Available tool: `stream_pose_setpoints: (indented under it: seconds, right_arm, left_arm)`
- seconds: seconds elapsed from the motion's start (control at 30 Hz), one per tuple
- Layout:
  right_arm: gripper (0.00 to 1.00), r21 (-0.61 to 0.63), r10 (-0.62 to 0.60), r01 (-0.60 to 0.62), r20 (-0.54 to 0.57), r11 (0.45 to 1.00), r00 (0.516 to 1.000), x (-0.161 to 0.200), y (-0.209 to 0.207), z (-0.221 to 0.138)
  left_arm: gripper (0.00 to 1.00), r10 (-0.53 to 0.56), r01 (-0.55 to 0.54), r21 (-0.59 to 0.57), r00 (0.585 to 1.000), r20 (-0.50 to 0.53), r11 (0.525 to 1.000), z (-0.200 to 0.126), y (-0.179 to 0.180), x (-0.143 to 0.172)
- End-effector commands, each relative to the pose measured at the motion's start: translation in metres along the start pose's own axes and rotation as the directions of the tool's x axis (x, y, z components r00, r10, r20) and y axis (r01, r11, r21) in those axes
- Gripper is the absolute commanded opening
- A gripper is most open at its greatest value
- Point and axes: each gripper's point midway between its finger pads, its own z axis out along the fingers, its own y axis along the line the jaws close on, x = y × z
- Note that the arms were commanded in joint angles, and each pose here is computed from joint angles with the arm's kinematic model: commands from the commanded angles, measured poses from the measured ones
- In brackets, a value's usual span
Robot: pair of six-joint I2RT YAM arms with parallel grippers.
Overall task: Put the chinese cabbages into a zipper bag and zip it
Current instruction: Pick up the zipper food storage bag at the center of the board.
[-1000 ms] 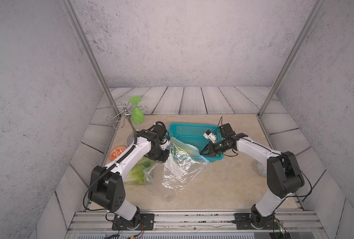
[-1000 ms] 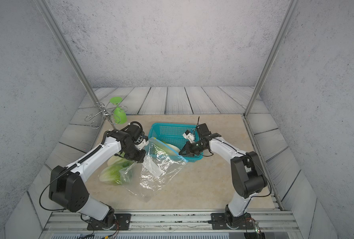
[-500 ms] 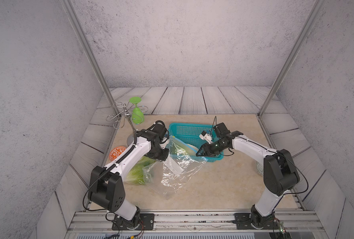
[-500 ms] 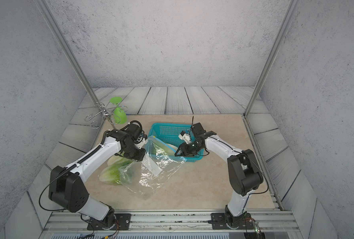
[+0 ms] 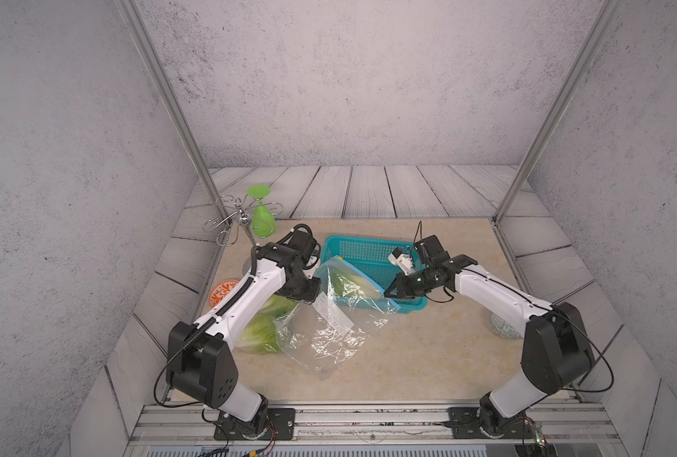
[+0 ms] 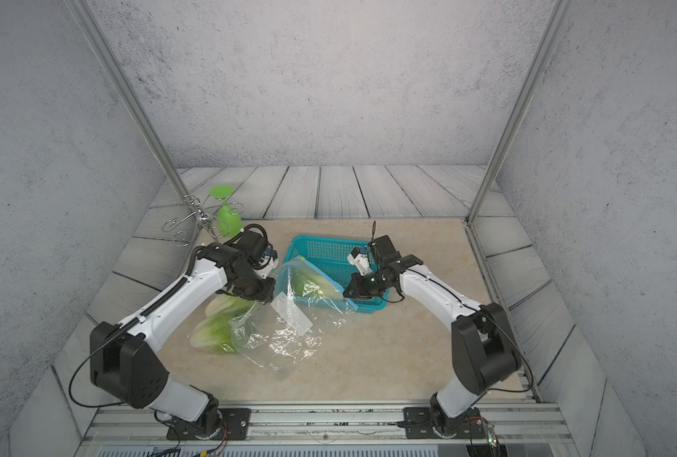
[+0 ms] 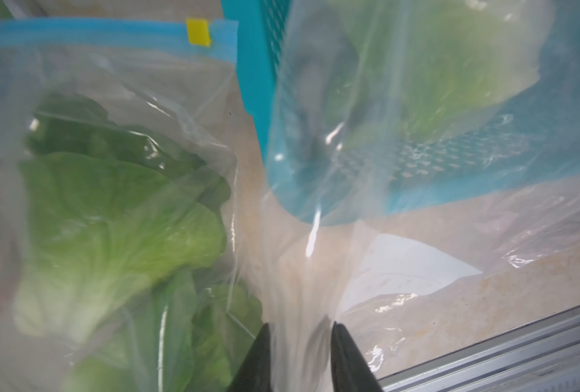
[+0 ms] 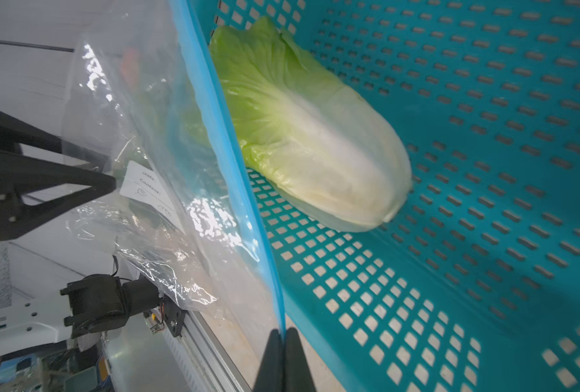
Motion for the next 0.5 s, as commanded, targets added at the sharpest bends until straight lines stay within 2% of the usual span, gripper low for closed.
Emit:
stream_pose_setpoints:
  seconds: [0.0, 0.1, 0.23, 0.27, 0.33, 0.4, 0.47]
  right_arm:
    - [0.00, 0.158, 0.036, -0.047, 0.067, 0.986, 0.997, 0.012, -0.016, -0.017]
    - [0.00, 0.234, 0.008, -0.038, 0.130, 0.972, 0.991, 0.013, -0.014, -0.025]
    - [0.00, 0.268, -0.063, 0.008, 0.197, 0.963, 0.978, 0.009, 0.007, -0.037]
    - [0.00, 0.271, -0.084, 0.026, 0.203, 0.962, 0.975, 0.009, 0.013, -0.038]
    - [0.00, 0.265, -0.137, 0.080, 0.204, 0.961, 0.969, 0.012, 0.028, -0.040]
    - [0.00, 0.256, -0.186, 0.136, 0.183, 0.957, 0.965, 0.017, 0.040, -0.039]
    - [0.00, 0.251, -0.234, 0.193, 0.145, 0.948, 0.961, 0.025, 0.049, -0.037]
  left_arm:
    - [0.36, -0.037, 0.039, -0.014, 0.996, 0.075, 0.999, -0.038, 0.005, 0.003]
    - [0.38, -0.067, 0.053, 0.095, 0.987, 0.147, 0.994, -0.055, -0.014, 0.000]
    - [0.42, -0.095, 0.034, 0.296, 0.976, 0.196, 0.955, -0.069, -0.068, -0.010]
    - [0.42, -0.096, 0.021, 0.350, 0.975, 0.199, 0.937, -0.069, -0.083, -0.012]
    - [0.46, -0.160, 0.044, 0.492, 0.967, 0.198, 0.870, -0.069, -0.112, -0.021]
    - [0.57, -0.226, 0.069, 0.590, 0.954, 0.195, 0.804, -0.069, -0.130, -0.031]
    - [0.67, -0.266, 0.077, 0.641, 0.942, 0.204, 0.763, -0.069, -0.140, -0.042]
